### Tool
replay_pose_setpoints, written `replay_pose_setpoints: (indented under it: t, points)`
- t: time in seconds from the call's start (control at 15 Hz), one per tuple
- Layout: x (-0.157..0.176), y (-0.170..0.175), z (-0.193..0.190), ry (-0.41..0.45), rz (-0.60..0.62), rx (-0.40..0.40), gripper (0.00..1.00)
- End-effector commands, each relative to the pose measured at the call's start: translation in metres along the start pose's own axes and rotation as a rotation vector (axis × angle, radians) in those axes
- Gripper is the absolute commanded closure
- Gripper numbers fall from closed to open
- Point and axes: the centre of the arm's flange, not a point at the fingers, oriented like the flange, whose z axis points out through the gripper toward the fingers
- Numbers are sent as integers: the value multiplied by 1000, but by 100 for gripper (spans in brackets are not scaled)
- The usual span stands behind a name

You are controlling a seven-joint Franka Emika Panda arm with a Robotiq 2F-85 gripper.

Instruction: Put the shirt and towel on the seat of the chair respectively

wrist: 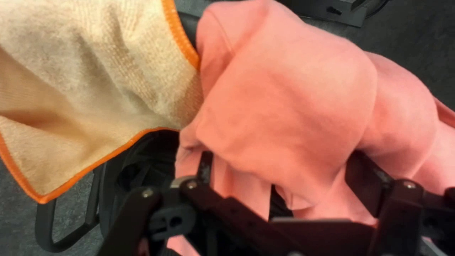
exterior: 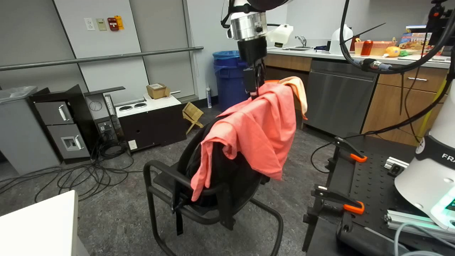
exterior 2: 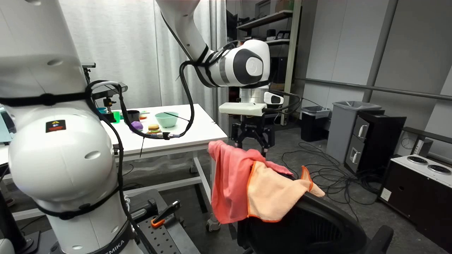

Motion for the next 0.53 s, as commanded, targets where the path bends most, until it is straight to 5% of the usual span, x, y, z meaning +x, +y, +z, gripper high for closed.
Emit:
replay_pose_setpoints:
  t: [0.0, 0.47]
  points:
    - [5, 5, 3, -18, -47, 59, 38]
    - [4, 5, -6, -9, -17, 56, 92]
